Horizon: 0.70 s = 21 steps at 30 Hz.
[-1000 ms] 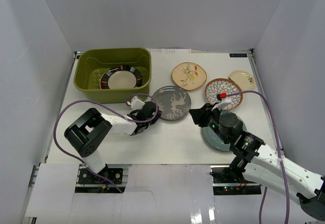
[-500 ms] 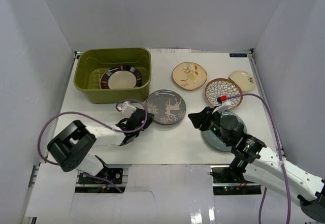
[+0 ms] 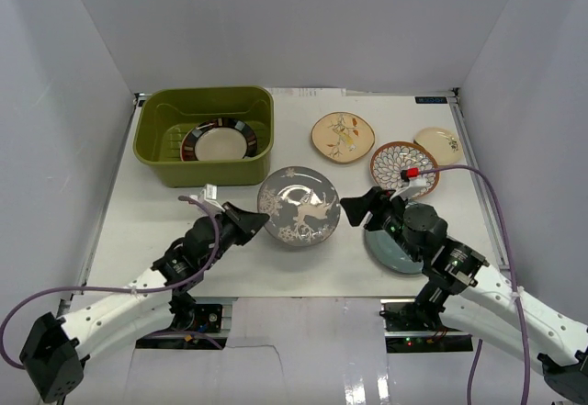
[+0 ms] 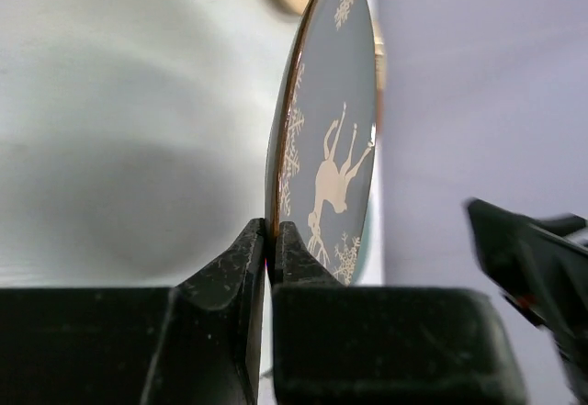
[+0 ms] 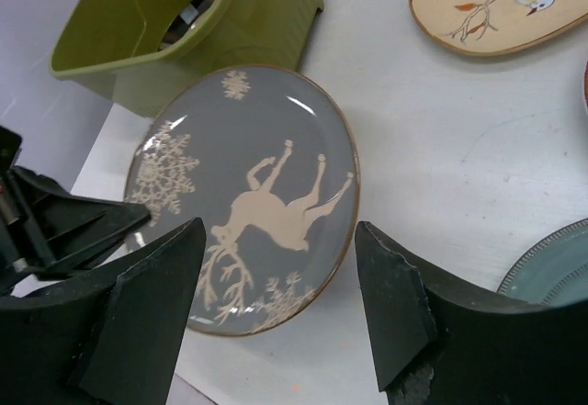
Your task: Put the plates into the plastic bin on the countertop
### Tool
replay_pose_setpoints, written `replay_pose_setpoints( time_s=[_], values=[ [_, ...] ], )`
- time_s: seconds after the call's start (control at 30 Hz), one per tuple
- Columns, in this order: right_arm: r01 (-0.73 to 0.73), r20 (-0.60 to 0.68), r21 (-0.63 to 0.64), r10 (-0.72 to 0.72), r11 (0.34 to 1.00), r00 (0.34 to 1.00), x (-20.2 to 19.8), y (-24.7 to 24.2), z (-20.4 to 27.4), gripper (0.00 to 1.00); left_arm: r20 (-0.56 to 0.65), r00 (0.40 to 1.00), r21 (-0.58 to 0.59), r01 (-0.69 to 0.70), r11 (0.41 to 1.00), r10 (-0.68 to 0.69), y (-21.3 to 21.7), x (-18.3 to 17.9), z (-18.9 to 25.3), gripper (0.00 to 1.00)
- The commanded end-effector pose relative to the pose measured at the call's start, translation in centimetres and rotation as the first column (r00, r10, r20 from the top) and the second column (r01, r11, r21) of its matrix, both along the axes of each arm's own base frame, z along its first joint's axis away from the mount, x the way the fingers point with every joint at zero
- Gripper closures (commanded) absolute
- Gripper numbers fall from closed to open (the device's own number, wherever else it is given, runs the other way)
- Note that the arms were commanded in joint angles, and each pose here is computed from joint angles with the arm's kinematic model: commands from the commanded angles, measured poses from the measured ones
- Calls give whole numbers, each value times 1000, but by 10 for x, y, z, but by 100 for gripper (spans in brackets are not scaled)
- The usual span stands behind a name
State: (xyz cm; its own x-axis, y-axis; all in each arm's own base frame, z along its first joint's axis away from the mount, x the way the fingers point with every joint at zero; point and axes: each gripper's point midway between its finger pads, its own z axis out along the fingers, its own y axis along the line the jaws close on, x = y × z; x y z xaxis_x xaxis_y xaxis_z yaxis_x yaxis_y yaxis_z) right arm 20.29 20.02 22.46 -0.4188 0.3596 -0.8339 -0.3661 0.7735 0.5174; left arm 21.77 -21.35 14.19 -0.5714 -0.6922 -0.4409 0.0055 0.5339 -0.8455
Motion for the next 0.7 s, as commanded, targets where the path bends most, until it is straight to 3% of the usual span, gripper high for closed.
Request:
replay_pose_setpoints(
  time_s=[0.0,0.13,0.43,0.67],
  values=[
    [58,74,58,-62,997,995,9,-11,39,28,227,970,-221,136,966,-85,-17,-12,112,100],
    [95,90,66,-100,993,991,9,-22,54,28,303,949,-245,165,955,-86,-12,-19,158,100],
    [169,117,65,-176,983,978,4,-50,66,36,539,839,-87,-27,996,70,11,33,295,100],
    [174,108,44,-178,984,978,2,-54,58,36,483,868,-111,-69,991,114,65,113,294,100]
  ],
)
